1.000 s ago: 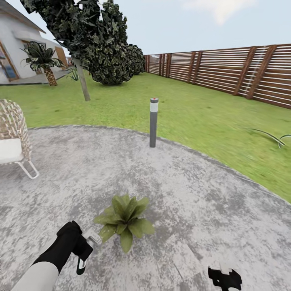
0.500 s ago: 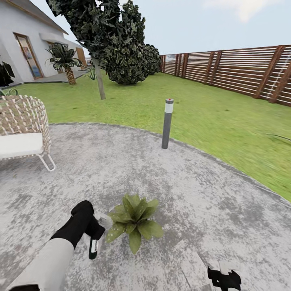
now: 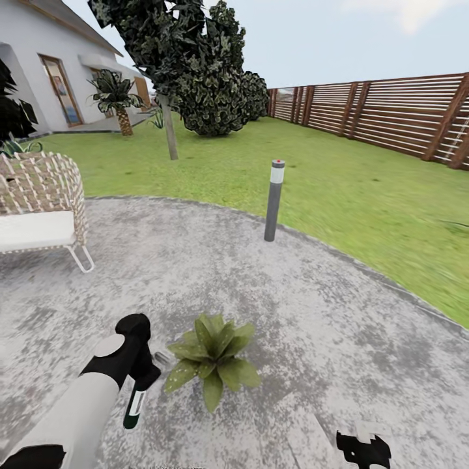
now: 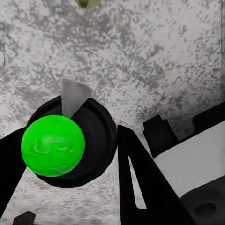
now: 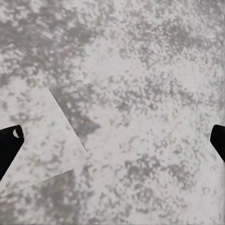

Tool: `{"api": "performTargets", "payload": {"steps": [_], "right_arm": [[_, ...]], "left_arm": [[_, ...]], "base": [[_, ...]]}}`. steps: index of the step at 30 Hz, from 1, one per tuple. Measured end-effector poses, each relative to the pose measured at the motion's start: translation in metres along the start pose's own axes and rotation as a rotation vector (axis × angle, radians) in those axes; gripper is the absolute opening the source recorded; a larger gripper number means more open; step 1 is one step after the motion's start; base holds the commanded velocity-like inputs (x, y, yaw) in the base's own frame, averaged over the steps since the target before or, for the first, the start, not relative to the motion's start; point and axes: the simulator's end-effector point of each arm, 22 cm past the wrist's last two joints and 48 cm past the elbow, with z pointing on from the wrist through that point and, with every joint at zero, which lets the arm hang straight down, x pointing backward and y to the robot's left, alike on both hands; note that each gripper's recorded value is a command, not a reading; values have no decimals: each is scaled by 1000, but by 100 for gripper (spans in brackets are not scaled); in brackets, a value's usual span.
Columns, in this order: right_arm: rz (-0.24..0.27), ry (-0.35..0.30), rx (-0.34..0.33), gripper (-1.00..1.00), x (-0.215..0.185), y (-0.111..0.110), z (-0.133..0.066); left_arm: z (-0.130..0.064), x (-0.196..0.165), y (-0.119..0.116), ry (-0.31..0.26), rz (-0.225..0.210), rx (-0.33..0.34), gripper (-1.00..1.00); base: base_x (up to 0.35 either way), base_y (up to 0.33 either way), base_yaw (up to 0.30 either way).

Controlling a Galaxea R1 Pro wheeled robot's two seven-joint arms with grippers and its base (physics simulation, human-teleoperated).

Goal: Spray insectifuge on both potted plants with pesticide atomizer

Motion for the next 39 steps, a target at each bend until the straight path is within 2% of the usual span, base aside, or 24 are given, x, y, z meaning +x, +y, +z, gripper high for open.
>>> {"api": "performTargets", "payload": {"steps": [11,16,20,34,38,39], "right_arm": [[1,0,-2,100,0,1,0],[1,0,-2,100,0,1,0],[1,0,-3,100,0,2,0],[1,0,-2,100,0,2,0],[1,0,-2,100,0,2,0],[1,0,-2,100,0,2,0]], "left_arm": [[1,6,10,9,-14,-22,-100],[10,10,14,20,-18,-69,-100],[24,18,4,32,-19,-48,-100],[22,16,4,21,-22,-46,-100],[27,25,8,36,-36,-41,-100],[35,33,4,49,-42,-30,-100]], "base": [[-8,-275,278],[90,-270,278],[135,-264,278],[9,-276,106],[86,-258,265],[179,-191,275]]}}
